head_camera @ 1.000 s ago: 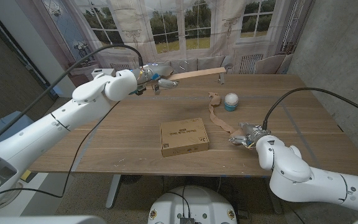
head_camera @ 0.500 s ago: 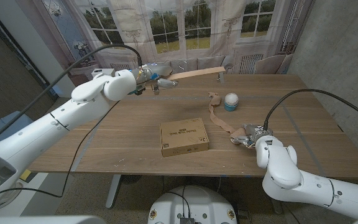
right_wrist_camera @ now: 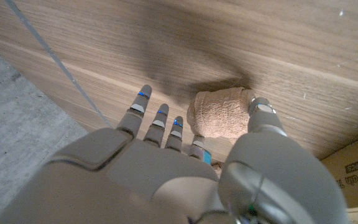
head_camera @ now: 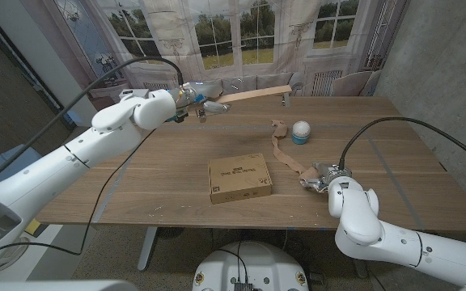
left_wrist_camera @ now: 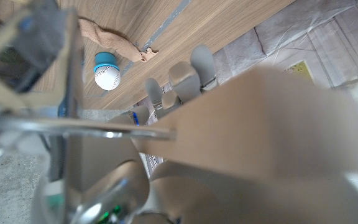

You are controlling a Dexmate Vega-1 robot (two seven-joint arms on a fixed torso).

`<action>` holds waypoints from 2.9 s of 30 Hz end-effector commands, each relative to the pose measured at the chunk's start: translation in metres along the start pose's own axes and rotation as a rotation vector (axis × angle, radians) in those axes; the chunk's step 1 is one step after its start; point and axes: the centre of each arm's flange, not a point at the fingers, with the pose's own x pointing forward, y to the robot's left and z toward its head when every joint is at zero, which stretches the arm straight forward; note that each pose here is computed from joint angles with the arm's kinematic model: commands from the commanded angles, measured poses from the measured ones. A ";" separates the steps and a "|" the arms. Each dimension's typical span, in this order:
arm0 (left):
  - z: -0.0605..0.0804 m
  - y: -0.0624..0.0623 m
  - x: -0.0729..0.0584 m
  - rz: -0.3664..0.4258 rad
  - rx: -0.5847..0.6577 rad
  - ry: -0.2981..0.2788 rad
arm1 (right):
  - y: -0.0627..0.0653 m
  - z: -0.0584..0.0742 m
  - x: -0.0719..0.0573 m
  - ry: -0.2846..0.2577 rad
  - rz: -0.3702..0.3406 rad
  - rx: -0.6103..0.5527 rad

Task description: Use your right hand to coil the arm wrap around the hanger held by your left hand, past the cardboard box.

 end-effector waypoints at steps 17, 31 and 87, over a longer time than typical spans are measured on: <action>0.013 0.000 -0.003 -0.011 0.006 -0.001 | 0.021 -0.001 -0.011 0.000 -0.315 -0.003; 0.024 -0.002 -0.002 -0.022 0.007 -0.002 | 0.027 -0.023 -0.016 -0.041 -0.430 0.262; 0.051 -0.007 0.018 0.003 0.213 0.007 | -0.020 -0.075 -0.038 -0.365 -0.757 1.128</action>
